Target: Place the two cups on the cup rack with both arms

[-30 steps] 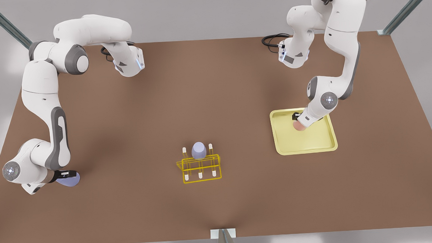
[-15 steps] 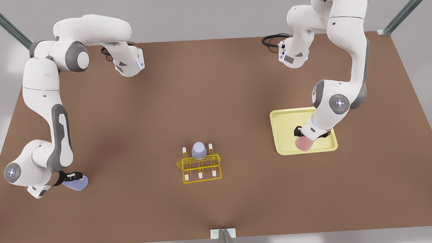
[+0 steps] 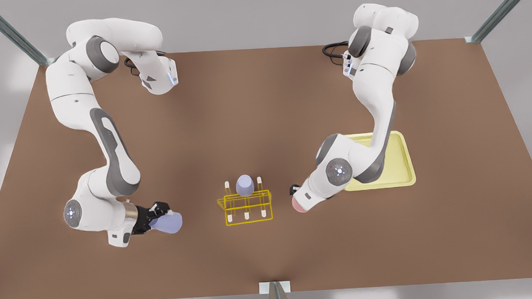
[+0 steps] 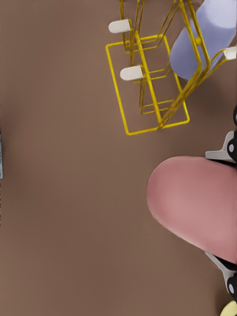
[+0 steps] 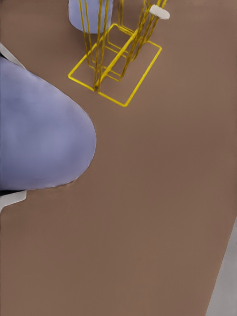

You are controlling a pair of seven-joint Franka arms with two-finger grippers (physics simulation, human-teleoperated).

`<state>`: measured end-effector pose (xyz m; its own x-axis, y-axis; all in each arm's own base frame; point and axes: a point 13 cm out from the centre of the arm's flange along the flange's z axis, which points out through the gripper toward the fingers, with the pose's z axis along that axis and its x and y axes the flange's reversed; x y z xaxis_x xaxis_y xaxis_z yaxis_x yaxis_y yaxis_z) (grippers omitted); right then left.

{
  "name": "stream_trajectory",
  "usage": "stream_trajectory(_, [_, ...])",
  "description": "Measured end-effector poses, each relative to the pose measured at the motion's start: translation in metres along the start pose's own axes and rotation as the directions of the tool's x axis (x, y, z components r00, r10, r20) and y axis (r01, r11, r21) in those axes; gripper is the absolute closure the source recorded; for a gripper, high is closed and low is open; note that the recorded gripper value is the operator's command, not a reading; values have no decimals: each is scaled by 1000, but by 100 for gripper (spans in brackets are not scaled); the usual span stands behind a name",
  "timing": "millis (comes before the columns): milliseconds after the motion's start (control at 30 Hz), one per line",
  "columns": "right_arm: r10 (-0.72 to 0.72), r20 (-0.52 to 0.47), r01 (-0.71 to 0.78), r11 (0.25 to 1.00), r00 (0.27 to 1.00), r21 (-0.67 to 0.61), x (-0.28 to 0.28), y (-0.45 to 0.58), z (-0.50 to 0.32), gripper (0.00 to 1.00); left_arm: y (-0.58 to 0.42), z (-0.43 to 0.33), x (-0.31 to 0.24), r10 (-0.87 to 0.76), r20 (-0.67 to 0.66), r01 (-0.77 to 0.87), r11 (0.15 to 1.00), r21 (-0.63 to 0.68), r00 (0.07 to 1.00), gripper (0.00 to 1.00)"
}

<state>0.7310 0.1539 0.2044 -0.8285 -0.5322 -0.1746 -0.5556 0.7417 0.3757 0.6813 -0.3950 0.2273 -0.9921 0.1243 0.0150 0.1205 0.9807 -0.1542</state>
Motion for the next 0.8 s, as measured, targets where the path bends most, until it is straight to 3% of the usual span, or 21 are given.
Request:
stream_trajectory(167, [-100,36,101,994,994,-47,-45,73,25,47,-56,2,-4,-86,44,82,993,85,995,18])
stream_trajectory(467, [-155,122,164,984,980,-64,-88,129,21,47,-123,-1,-10,-235,116,211,960,185,965,18])
stream_trajectory(500, [-165,122,174,982,979,-68,-91,138,24,47,-125,2,-11,-254,114,230,954,194,960,4])
stream_trajectory(533, [-174,120,183,980,977,-73,-93,146,30,47,-127,4,-11,-271,111,246,948,200,956,0])
stream_trajectory(800, [-193,99,201,976,976,-83,-90,158,49,47,-133,28,-16,-377,104,346,909,230,920,0])
